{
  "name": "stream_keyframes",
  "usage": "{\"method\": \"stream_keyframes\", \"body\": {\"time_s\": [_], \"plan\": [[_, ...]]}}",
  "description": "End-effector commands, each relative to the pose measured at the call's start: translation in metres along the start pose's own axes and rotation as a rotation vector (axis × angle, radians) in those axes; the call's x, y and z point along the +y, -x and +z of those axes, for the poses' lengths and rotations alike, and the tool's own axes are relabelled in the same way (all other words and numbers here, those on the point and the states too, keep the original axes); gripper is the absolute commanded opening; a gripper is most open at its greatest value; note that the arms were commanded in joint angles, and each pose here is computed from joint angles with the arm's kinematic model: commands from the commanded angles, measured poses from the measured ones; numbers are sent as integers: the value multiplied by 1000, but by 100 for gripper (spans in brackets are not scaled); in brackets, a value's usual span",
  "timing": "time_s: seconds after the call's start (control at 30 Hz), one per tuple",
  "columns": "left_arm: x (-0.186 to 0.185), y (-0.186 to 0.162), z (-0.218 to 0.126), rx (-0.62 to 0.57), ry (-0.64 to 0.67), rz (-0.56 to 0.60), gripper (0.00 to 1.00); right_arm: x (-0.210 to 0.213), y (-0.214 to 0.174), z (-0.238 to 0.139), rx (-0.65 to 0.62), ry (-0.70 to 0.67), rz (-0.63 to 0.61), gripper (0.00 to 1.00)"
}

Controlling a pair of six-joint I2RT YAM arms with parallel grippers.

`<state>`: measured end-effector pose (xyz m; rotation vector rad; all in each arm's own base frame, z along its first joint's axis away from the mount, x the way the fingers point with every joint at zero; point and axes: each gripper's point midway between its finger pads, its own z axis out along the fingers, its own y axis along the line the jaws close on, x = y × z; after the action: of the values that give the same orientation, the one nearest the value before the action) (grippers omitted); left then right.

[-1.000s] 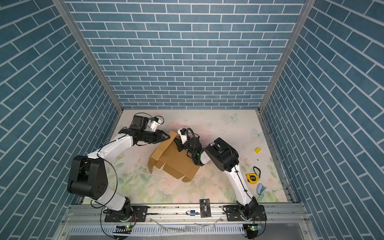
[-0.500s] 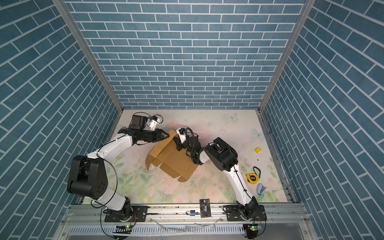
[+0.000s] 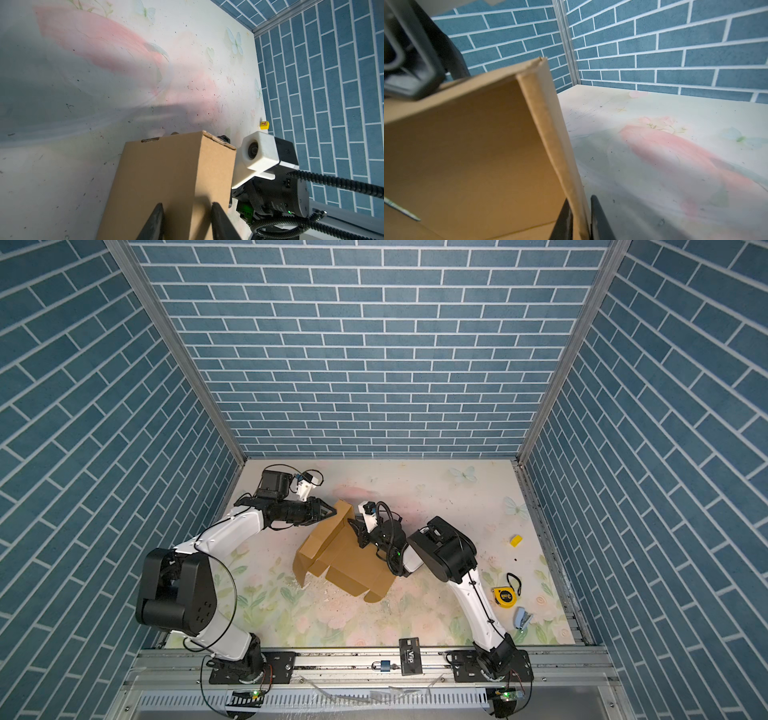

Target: Fold the paper box

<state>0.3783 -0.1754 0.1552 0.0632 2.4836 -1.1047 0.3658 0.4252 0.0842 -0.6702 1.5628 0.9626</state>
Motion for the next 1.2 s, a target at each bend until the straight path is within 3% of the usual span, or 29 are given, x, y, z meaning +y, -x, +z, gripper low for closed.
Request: {"method": "stream_keyframes", "body": {"time_s": [0.0,0.27,0.77,0.87,1.0,1.17], "plan": [[9,-13,9,53,3,-72,38,24,33,-7,-63,71,-25,15],[5,-15,11,46,-41,-73,38,26,39,-6,-59,78,-43,19],[6,-15,11,44,-35,-74,38,10,-1,22,-8,65,-40,20],[9,-16,12,48,-26,-80,38,8,-8,21,-14,63,-27,16],[6,-15,11,48,-35,-78,38,11,-4,21,7,69,-49,3],[10,-15,12,50,-15,-90,38,11,-10,20,6,77,-29,7]]}}
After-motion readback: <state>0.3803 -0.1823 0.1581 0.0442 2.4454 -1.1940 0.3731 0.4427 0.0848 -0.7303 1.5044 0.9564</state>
